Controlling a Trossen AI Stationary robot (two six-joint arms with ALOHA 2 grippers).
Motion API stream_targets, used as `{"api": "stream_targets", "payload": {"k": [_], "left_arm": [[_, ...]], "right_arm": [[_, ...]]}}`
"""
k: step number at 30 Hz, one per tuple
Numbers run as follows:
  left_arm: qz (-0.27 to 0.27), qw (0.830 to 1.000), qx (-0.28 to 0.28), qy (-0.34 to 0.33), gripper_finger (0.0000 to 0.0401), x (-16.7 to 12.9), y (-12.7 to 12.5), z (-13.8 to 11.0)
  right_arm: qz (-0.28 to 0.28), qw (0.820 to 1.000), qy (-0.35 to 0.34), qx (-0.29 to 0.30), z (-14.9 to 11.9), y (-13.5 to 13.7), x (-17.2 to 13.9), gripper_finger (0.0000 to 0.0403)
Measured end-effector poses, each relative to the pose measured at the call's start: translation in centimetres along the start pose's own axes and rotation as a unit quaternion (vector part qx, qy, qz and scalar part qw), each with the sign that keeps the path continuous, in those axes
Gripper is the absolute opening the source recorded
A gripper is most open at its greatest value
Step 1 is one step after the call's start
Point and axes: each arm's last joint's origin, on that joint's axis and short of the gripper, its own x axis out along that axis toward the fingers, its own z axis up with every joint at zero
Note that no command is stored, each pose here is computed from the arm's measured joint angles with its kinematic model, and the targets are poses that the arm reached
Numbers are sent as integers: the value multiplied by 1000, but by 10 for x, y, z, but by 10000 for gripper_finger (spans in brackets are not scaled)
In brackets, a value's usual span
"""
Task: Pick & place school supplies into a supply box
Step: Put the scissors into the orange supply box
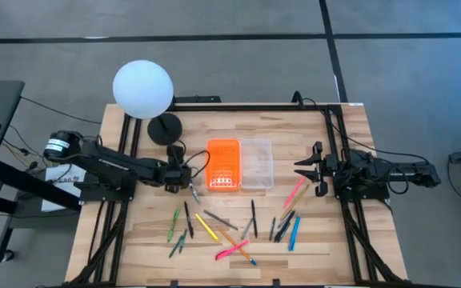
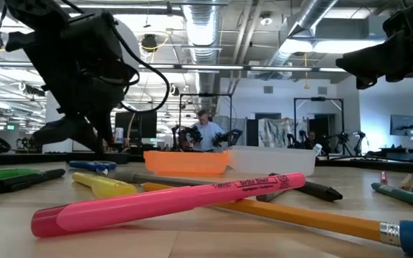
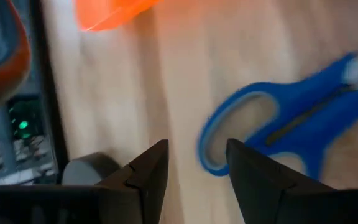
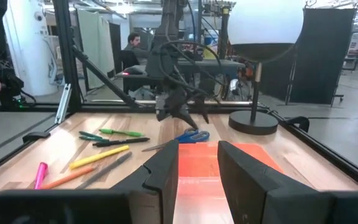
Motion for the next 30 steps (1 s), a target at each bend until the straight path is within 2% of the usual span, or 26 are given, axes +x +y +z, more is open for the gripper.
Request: {"api": "stream_targets", "payload": {"k": [5,8,13,17,22,27,30], "left_arm": [[-9,1000,-20,16,157,8,6,-2],[-44,999,-12,26,157,15,1,-4],[-46,998,-5,45,157,21,-8,-4],[-52,997,-12,49,157,13,-15,-2],[-97,992,-13,80,157,-5,-18,3],[-161,982,-36,88,157,-19,-21,10],[-168,981,-44,83,157,-23,-24,12]], "right_arm": [[0,1000,-3,1,1,0,0,107],[0,1000,-5,1,1,0,0,107],[0,1000,-8,1,2,0,0,107],[0,1000,-8,1,2,0,0,107],[0,1000,-8,1,2,0,0,107],[0,1000,-8,1,2,0,0,107],[0,1000,-9,1,2,0,0,107]]}}
